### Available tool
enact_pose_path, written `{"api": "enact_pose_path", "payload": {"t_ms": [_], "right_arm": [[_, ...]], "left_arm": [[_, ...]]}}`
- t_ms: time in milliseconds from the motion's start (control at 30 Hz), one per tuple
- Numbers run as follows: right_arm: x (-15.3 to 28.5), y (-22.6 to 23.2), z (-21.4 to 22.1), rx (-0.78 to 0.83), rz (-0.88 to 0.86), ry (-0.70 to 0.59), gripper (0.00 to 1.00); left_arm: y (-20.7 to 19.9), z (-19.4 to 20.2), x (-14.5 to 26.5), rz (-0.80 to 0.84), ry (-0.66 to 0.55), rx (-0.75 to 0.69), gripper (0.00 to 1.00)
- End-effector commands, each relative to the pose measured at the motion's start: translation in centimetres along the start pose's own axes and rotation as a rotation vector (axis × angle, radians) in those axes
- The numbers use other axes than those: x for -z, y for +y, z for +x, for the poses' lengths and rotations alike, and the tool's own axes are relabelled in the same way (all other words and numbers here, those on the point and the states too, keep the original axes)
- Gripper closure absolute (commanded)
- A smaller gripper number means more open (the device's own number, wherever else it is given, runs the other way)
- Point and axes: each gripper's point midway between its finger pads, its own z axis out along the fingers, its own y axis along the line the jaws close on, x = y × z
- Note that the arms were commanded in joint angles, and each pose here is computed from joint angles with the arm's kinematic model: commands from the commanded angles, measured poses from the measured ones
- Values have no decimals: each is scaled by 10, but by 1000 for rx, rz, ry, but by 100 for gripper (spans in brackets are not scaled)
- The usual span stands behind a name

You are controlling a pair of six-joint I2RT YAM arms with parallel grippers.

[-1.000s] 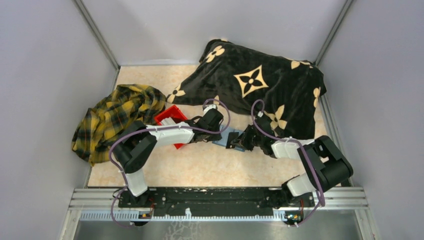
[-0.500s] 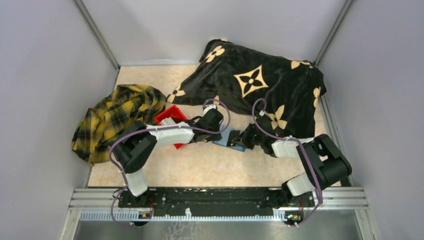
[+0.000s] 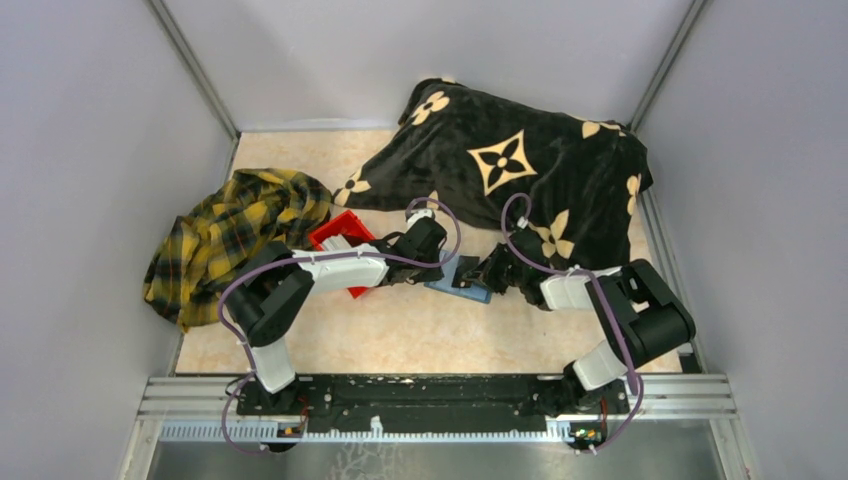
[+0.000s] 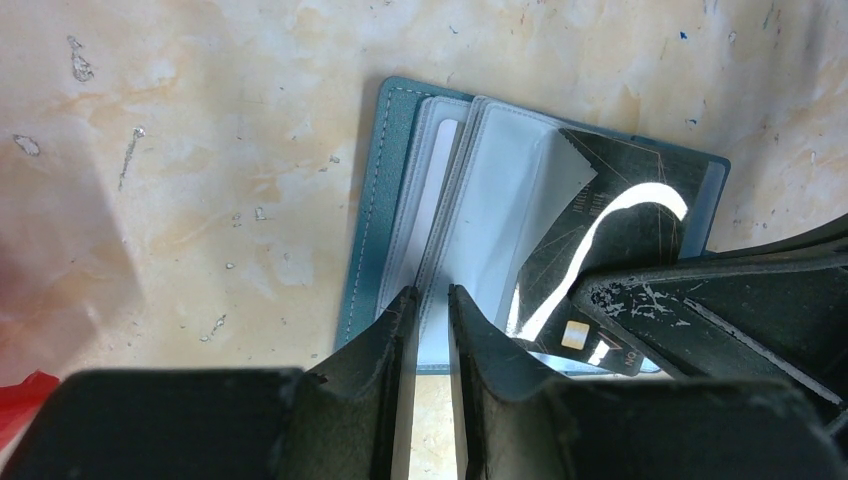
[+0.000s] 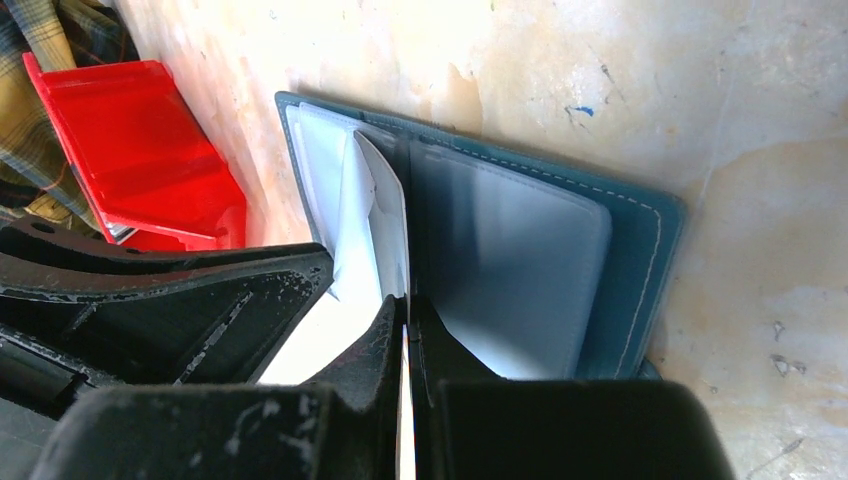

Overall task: Put the credit cards into the card holder
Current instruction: Insert the credit card into the card holder.

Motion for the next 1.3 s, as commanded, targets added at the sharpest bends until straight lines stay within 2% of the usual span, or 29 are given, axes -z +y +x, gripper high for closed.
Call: {"api": "enact_pose_path", "payload": {"t_ms": [0, 1267], "right_arm": [[-6, -37, -2, 13, 135, -15, 100], [-19, -55, 59, 70, 201, 168, 100]], "left_arm": [[67, 74, -12, -199, 229, -92, 75], [58, 77, -17, -138, 225, -91, 71]]}}
